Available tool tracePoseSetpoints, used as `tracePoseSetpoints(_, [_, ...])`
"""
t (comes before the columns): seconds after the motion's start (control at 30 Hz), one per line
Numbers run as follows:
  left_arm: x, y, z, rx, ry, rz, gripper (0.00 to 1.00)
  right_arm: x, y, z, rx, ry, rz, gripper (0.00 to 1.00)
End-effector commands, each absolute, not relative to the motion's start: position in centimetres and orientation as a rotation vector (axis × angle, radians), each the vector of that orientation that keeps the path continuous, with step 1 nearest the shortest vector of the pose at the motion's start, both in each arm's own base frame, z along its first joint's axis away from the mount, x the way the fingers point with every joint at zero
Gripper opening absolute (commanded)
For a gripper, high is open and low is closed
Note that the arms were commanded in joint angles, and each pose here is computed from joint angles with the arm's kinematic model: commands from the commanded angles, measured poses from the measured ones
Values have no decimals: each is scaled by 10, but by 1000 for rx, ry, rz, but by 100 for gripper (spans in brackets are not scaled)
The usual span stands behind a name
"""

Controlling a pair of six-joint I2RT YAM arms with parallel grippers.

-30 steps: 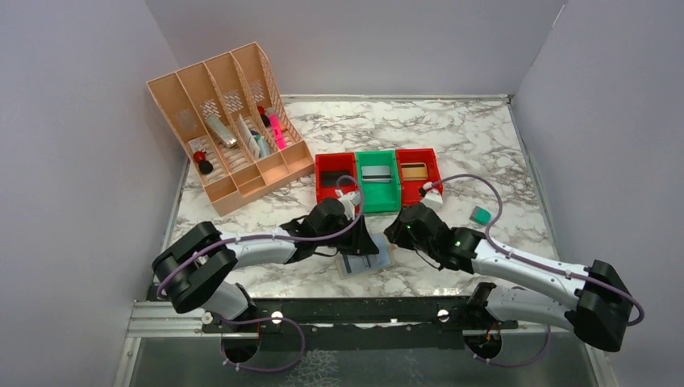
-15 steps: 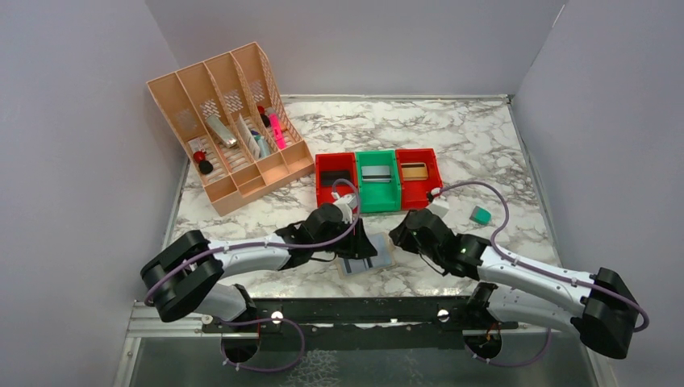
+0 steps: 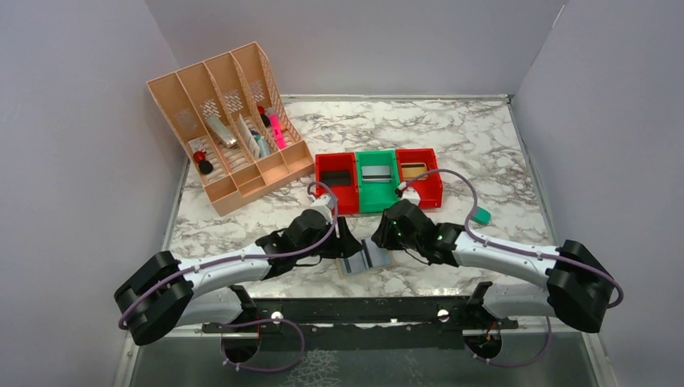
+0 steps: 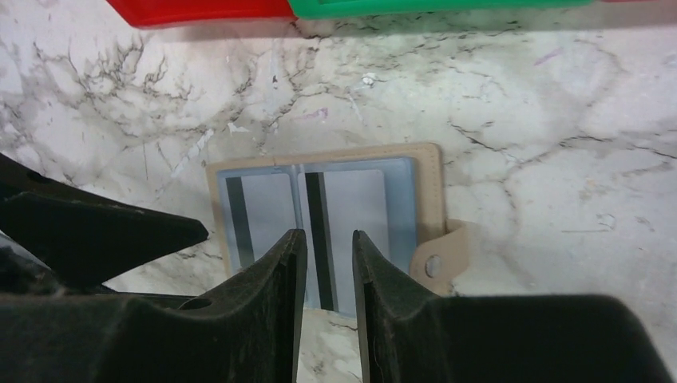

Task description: Take the credit cards out of the card holder

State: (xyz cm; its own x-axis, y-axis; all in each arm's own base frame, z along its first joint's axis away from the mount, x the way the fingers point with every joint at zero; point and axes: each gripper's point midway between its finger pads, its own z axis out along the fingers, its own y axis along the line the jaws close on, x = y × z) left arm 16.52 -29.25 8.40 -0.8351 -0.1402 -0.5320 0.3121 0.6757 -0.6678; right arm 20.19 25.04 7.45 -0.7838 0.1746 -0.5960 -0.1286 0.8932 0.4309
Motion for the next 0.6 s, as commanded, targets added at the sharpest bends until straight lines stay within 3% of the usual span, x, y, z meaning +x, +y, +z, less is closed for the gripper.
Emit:
tracePoseSetpoints(0.0, [171, -299, 92, 151, 2309, -1080, 59, 199, 271, 72, -108, 2437, 662, 31])
tracePoseSetpoints(0.57, [160, -323, 80, 163, 2356, -1235, 63, 190, 235, 12, -58, 2658, 295, 31])
